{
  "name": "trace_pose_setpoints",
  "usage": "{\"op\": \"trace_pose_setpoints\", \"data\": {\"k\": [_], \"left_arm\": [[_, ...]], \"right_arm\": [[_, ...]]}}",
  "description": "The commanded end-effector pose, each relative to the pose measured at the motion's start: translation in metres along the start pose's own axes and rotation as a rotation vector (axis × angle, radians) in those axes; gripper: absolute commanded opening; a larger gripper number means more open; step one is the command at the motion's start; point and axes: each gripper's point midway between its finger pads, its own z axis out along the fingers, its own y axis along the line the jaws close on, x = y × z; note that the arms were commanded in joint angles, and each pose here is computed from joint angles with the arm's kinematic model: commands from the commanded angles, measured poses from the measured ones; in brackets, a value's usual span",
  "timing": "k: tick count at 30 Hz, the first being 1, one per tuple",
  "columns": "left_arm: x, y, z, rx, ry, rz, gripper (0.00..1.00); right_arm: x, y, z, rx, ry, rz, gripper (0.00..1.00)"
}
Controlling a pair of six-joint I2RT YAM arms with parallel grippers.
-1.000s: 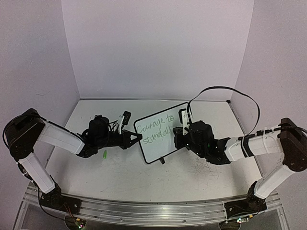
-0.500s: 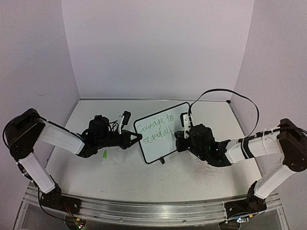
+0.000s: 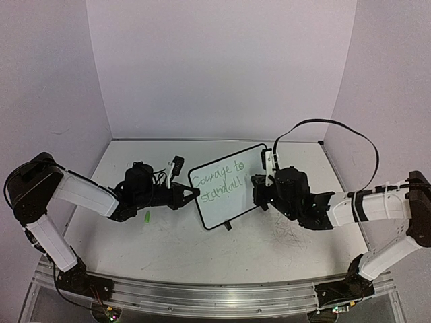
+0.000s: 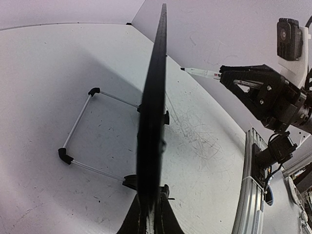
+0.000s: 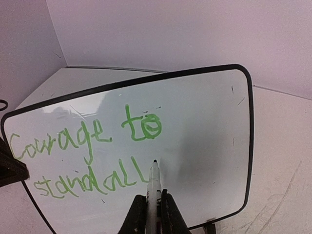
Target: Write a sentence on the whiteboard
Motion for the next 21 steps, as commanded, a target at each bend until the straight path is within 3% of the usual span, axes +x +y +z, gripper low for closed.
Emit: {"op": "trace_pose_setpoints", "data": {"k": [1,21], "left_arm": [[0.007,0.008,-0.002,-0.035,0.026,0.037,0.00],[0.005,0.007,-0.006,-0.043,0.018,0.037,0.00]], "right_arm": [[0.007,-0.001,0.004,-0.009,0.013,-0.007,0.00],[0.020,0.000,0.018,-0.021,0.026,0.018,0.00]]}}
